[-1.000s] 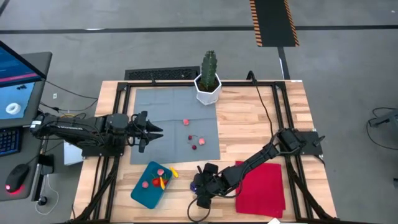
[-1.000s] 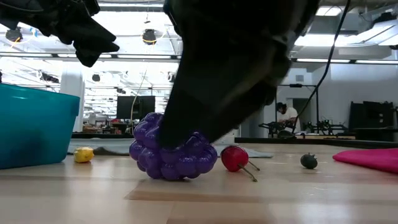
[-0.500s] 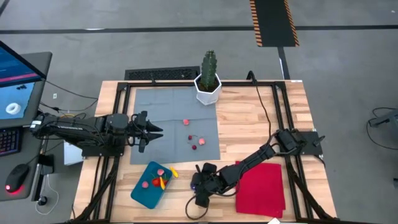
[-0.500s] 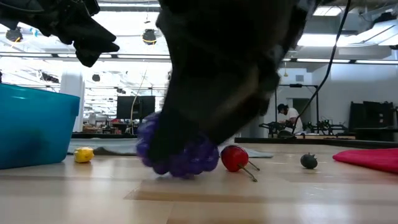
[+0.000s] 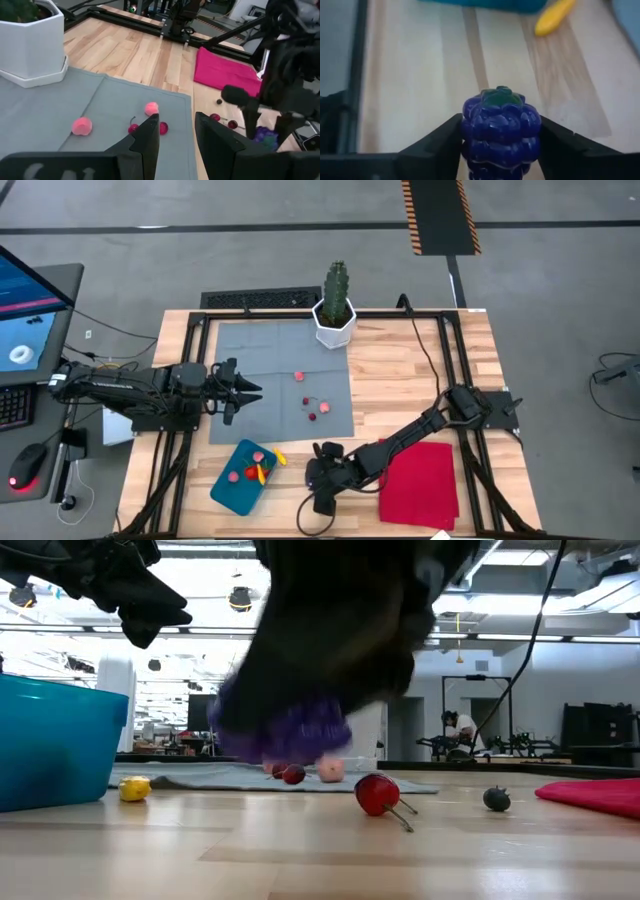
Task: Pick and placing Produce into tupperware
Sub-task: Put the grapes into the blue bin
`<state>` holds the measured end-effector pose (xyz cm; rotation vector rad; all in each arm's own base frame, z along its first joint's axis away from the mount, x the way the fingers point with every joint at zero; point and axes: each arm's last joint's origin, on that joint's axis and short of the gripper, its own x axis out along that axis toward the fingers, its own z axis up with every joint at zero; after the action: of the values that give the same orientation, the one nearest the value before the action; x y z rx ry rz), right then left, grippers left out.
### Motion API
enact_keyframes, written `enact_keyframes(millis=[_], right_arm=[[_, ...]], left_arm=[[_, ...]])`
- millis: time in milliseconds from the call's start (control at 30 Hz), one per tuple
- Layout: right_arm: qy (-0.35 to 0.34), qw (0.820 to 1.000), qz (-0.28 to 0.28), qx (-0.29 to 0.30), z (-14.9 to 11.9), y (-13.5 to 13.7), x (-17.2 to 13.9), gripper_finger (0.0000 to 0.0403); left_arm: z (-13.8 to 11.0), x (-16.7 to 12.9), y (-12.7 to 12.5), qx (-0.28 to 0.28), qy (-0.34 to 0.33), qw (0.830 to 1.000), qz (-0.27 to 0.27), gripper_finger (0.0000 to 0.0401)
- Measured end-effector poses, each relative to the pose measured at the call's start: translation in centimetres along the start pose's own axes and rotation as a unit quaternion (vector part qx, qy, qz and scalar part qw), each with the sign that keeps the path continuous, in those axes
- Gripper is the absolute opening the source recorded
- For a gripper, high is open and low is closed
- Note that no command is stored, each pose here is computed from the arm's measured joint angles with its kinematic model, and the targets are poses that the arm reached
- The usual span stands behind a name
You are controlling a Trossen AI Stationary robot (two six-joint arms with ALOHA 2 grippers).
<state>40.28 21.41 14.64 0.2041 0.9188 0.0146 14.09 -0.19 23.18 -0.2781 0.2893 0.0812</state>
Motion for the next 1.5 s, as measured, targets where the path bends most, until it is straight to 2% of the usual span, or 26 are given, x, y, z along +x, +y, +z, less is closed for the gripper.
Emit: enact_keyframes(millis=[167,367,533,633,733,867,1000,1167,1333,1400,1500], right_arm=[[-0.022,1.000,0.009,-0.014,1.3,-0.2,-1.7,0.0264],[-0.066,0.997,0.029,-0.032,3.5,-0.7,-3.9,0.0258],[-0.105,0.990,0.083,-0.049,5.6,-1.1,-5.8,0.0249],[-0.118,0.983,0.134,-0.049,6.6,-1.4,-6.5,0.0249],[-0.114,0.971,0.208,-0.041,7.7,-2.2,-7.1,0.0249],[-0.103,0.945,0.309,-0.006,9.3,-4.0,-7.3,0.0249],[-0.079,0.921,0.382,0.018,10.6,-6.6,-6.9,0.0249],[-0.055,0.898,0.435,0.039,11.7,-10.0,-6.1,0.0249],[-0.055,0.897,0.432,0.071,12.4,-13.3,-5.4,0.0249],[-0.053,0.902,0.419,0.088,12.5,-14.2,-5.1,0.0249],[-0.089,0.914,0.390,0.072,12.8,-14.5,-5.2,0.0249]], left_arm=[[0.0,0.0,0.0,0.000,0.001,1.000,0.000,0.0114],[0.0,0.0,0.0,0.000,0.002,1.000,0.000,0.0114],[0.0,0.0,0.0,0.000,0.002,1.000,0.000,0.0114],[-0.1,0.0,0.0,-0.001,0.003,1.000,0.001,0.0114],[0.0,0.0,0.0,-0.008,0.003,1.000,0.001,0.0114],[-0.1,0.0,0.0,-0.013,0.004,1.000,0.001,0.0114],[-0.2,0.0,0.1,-0.024,0.012,1.000,0.003,0.0114],[-0.3,0.0,0.1,-0.033,0.014,0.999,0.003,0.0114],[-0.3,0.0,0.1,-0.043,0.018,0.999,0.000,0.0114],[-0.3,0.0,0.1,-0.045,0.019,0.999,-0.001,0.0114],[-0.3,0.0,0.1,-0.045,0.019,0.999,-0.001,0.0114]])
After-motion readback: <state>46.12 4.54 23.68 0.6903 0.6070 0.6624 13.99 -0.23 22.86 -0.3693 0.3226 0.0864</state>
